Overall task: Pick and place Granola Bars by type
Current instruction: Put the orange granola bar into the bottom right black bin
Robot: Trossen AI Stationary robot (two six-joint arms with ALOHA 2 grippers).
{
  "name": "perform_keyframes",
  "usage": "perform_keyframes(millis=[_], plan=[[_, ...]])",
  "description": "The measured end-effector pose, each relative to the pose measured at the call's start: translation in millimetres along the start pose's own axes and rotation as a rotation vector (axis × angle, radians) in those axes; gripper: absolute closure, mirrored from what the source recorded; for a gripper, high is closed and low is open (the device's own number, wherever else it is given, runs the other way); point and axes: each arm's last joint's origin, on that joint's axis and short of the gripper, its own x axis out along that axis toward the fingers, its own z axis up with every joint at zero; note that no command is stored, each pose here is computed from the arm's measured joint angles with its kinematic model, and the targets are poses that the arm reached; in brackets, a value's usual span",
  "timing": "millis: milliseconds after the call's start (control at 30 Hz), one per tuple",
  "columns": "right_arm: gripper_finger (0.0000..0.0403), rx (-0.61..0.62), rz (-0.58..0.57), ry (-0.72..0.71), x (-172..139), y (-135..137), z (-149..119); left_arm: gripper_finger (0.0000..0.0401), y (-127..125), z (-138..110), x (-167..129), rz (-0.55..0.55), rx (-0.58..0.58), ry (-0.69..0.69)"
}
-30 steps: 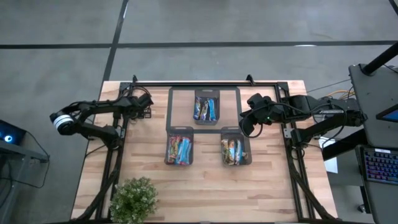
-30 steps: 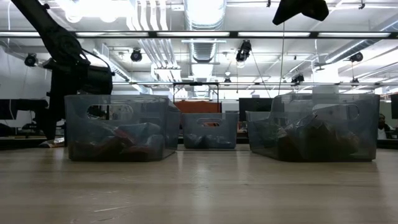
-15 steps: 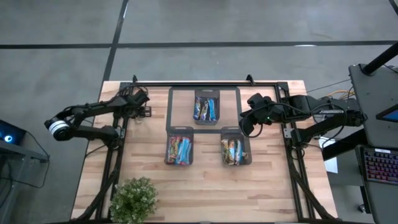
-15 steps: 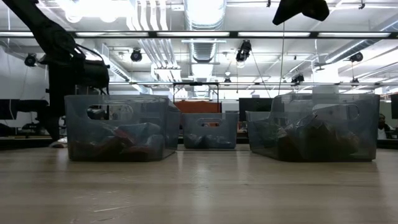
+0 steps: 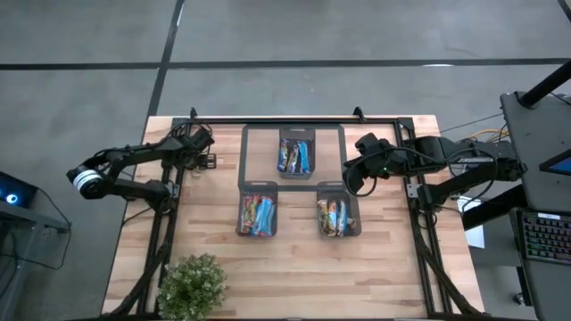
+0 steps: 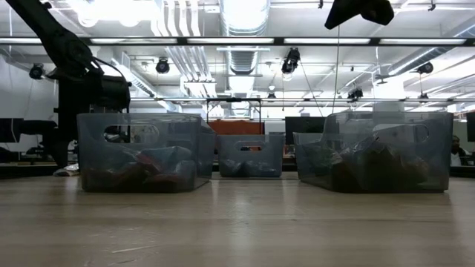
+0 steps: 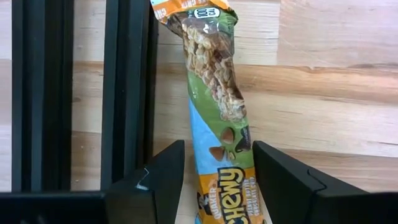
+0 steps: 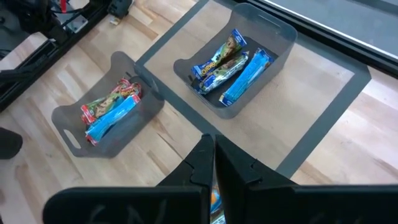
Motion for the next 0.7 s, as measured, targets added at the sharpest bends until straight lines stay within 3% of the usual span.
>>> perform_keyframes(millis=[267, 533, 700], plan=[[0.0394, 0.008, 0.001, -0.001, 0.0, 0.1, 0.1, 0.0230, 0.0, 0.1, 0.0, -0.004, 0.009, 0.003], [0.0394, 0.007, 0.002, -0.001, 0.0, 0.2, 0.1, 0.0284, -0.1, 0.0, 0.5, -0.020, -0.003, 0.015], [0.0394, 0.004, 0.001, -0.001, 0.0, 0.2, 0.1, 0.0295, 1.2, -2.7, 2.7, -0.021, -0.019, 0.024]])
